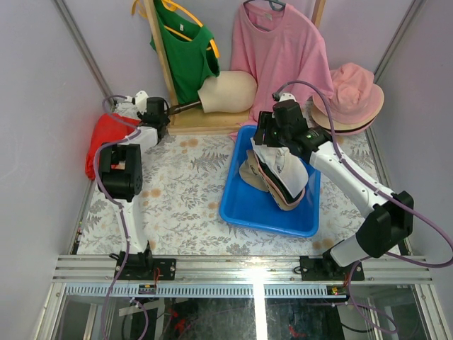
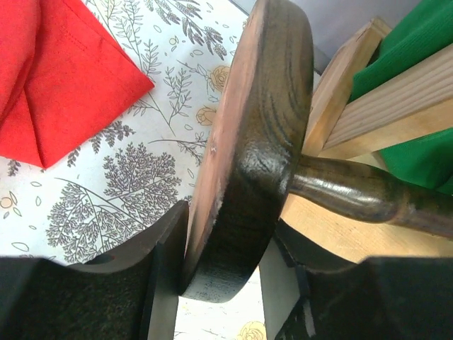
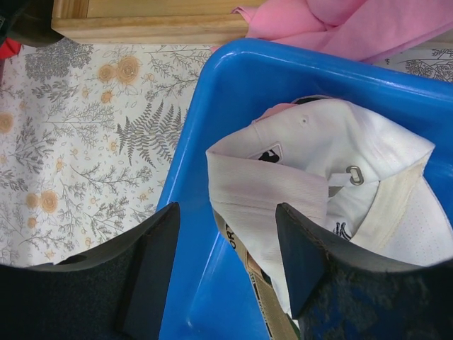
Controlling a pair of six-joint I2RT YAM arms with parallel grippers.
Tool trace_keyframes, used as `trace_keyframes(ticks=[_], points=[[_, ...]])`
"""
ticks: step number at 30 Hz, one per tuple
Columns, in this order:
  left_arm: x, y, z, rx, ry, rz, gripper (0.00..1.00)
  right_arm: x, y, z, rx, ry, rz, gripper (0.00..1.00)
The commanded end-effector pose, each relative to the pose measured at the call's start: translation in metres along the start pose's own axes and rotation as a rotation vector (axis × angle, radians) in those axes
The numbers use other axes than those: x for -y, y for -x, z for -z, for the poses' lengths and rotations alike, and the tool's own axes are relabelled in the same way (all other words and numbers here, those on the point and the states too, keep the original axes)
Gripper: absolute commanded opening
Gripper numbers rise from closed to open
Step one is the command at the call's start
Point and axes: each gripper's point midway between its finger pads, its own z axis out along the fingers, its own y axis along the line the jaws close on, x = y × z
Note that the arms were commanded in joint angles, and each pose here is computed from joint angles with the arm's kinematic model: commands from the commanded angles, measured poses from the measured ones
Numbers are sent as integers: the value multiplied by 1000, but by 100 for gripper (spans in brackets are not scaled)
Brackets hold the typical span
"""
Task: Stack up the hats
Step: Adjust the hat stand at the center of the board.
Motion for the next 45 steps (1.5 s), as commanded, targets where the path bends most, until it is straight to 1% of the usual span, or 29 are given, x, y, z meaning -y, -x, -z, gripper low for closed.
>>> trace_keyframes(ticks=[1, 4, 13, 21, 27, 39, 45], points=[[-10, 9, -4, 80, 20, 159, 5, -17, 26, 7, 77, 34, 13, 63], [-13, 6, 3, 77, 5, 150, 0, -19, 25, 8, 78, 37, 20, 63], [-25, 19, 41, 120, -21, 149, 0, -20, 24, 10, 87, 40, 27, 63], [-28, 16, 69, 116, -84, 207, 0, -24, 19, 12, 99, 37, 39, 62], [-25, 16, 87, 136, -166, 238, 0, -24, 14, 8, 99, 36, 43, 62], [-12, 20, 112, 145, -297, 350, 0, -21, 11, 4, 106, 23, 55, 62], [-11, 12, 121, 132, -344, 388, 0, -17, 10, 2, 113, 7, 61, 62]])
